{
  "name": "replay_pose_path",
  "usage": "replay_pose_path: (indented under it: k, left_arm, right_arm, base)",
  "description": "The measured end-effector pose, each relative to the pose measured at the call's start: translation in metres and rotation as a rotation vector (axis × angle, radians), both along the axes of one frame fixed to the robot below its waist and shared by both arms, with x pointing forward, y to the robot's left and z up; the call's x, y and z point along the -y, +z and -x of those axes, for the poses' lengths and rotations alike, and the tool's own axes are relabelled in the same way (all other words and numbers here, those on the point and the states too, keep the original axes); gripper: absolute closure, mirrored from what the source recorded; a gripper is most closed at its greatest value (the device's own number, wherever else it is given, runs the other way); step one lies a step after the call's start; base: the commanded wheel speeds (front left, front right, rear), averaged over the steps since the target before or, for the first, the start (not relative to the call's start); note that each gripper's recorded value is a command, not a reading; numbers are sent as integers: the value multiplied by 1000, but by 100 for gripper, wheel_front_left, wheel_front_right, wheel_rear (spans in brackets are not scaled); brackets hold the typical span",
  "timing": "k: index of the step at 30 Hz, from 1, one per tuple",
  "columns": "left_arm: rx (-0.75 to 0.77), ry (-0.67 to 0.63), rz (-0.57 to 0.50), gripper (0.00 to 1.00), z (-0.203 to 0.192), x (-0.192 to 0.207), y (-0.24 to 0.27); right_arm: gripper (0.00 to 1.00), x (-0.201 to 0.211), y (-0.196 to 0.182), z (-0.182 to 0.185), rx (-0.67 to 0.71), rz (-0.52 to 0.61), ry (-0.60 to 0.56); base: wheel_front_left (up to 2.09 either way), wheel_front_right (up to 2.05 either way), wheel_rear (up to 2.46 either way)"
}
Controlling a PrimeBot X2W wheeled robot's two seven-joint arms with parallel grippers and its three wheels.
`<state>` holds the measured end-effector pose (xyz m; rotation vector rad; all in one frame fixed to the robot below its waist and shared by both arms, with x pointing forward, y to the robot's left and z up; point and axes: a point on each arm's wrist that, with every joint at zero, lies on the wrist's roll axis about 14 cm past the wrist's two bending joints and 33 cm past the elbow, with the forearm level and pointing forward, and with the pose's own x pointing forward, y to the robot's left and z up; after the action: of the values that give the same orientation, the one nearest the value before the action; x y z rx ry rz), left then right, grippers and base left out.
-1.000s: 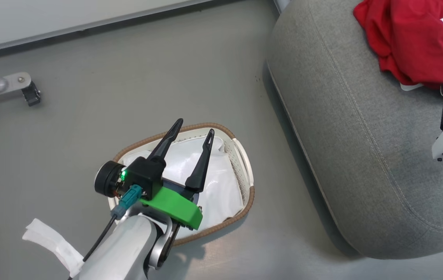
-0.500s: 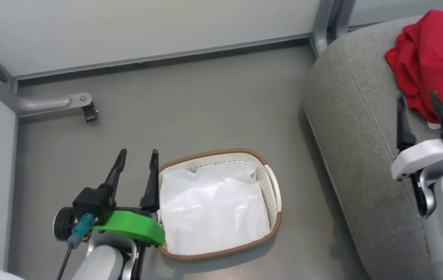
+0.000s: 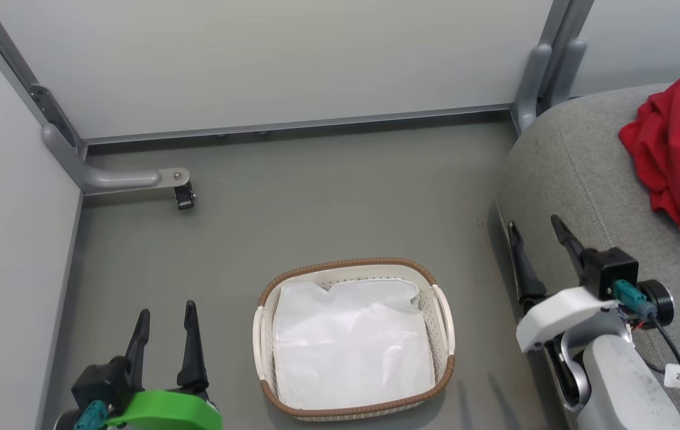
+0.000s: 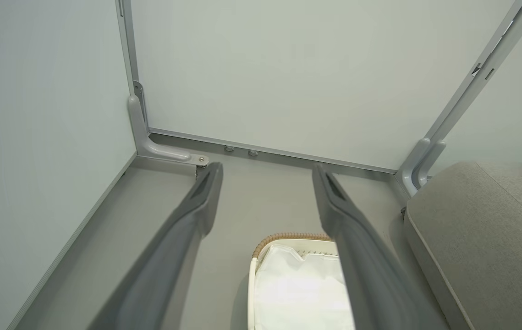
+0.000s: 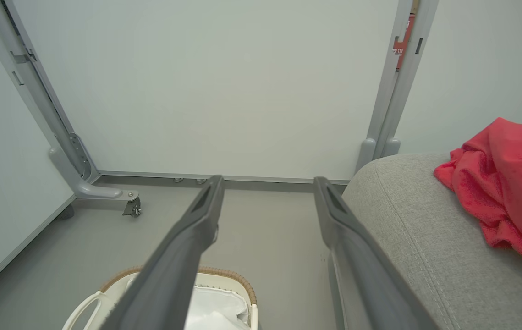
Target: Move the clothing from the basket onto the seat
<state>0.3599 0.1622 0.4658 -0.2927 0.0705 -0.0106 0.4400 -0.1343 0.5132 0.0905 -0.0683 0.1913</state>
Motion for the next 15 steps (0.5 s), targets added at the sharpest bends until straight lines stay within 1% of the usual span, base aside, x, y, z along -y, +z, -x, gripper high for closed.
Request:
replay_pose_path:
  k: [3, 5, 8, 15]
  left_arm:
    - [-5, 12, -3, 0, 10, -4, -2]
    - [-8, 18, -8, 0, 17, -6, -4]
    - [-7, 28, -3, 0, 24, -7, -4]
    - [7, 39, -2, 0, 32, -10, -2]
  right_arm:
    - [0, -7, -8, 14, -19, 2, 20]
    - [0, -14, -11, 23, -28, -28, 39]
    - [0, -20, -12, 34, -31, -43, 58]
    - [0, -16, -13, 49, -34, -65, 47]
  base:
    - [0, 0, 0]
    - [0, 0, 0]
    - [0, 0, 0]
    - [0, 0, 0]
